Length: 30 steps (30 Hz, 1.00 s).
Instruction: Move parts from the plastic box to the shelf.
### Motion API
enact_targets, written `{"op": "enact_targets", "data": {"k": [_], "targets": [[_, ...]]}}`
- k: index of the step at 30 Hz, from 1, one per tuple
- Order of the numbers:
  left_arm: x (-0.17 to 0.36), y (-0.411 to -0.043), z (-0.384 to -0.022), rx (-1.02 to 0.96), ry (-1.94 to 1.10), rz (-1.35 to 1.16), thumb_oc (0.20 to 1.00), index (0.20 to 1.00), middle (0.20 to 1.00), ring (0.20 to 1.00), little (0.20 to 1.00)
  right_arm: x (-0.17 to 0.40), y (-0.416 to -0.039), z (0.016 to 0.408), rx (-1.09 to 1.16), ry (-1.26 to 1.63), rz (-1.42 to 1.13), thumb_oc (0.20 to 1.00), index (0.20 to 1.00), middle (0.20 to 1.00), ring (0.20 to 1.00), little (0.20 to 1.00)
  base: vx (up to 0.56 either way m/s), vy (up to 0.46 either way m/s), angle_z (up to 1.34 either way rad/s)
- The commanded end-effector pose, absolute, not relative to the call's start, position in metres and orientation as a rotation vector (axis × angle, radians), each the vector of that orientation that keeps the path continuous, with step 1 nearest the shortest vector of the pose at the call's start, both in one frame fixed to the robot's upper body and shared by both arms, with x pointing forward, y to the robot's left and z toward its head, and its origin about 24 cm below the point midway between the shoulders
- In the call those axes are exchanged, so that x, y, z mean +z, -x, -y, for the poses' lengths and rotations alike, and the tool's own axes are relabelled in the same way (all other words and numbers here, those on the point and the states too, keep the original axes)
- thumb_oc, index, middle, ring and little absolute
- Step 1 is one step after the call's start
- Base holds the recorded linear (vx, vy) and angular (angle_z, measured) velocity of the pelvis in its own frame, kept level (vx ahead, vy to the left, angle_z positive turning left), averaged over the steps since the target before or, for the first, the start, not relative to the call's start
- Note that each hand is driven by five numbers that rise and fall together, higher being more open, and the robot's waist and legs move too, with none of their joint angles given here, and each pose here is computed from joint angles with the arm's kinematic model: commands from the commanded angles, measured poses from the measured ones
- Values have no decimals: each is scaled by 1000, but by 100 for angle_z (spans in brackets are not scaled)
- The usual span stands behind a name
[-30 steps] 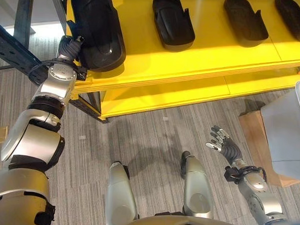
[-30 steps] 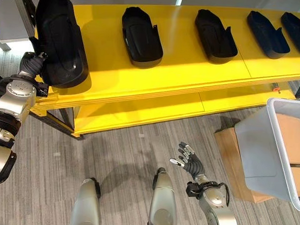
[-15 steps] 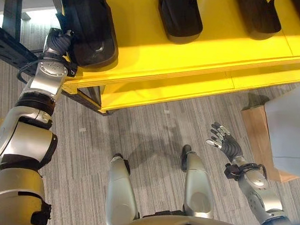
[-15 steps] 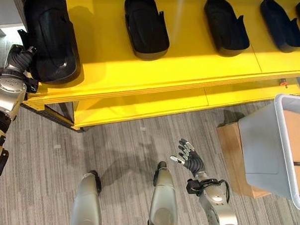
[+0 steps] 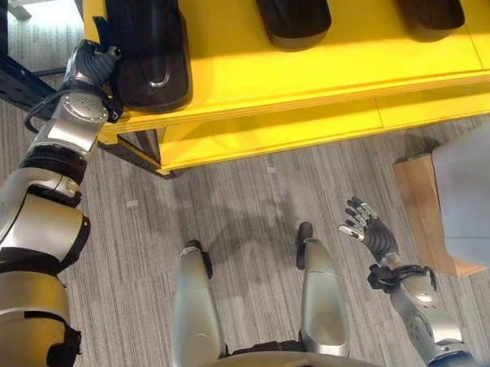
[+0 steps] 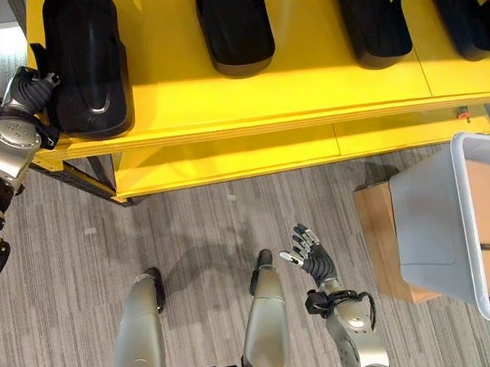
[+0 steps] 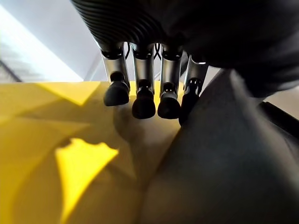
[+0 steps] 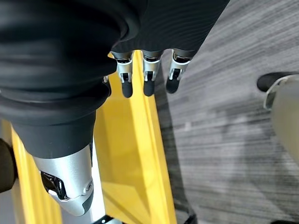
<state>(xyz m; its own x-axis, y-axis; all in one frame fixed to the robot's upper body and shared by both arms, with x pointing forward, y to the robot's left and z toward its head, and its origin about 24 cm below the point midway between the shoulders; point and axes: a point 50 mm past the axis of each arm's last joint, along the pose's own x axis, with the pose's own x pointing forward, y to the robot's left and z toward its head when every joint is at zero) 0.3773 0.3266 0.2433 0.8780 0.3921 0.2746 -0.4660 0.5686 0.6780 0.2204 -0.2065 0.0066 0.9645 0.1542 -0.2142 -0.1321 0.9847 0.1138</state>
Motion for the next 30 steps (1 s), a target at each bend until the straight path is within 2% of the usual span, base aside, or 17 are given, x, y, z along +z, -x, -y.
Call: {"op": "enact_targets", "data": {"k": [1,9,10,11,12,30], "targets": [[315,-356,-354,646,-875,237,200,200,200,200,200,17,-218,223,103,-111,-159,1000,1000,1000,1000,1000,9,35,-7],[314,-352,-360,655,-798,246,200,200,200,200,200,14,-216,224,113,-99,-177,1000,1000,1000,1000,1000,-1,23,-8],[316,-351,-360,657,-793,254,260,260,260,260,260,14,-216,224,112,-98,-178,1000,1000,1000,1000,1000,0,0,0],[316,-352,-360,656,-792,254,595,595,595,595,595,14,-216,224,112,-97,-181,1000,1000,1000,1000,1000,0,0,0],[317,-351,-360,657,-784,255,1000,1000,1000,1000,1000,14,-216,224,114,-96,-180,1000,1000,1000,1000,1000,0,0,0],[317,-349,-363,626,-523,319,1000,1000,1000,1000,1000,14,-217,229,115,-78,-198,1000,1000,1000,1000,1000,0,0,0]]}}
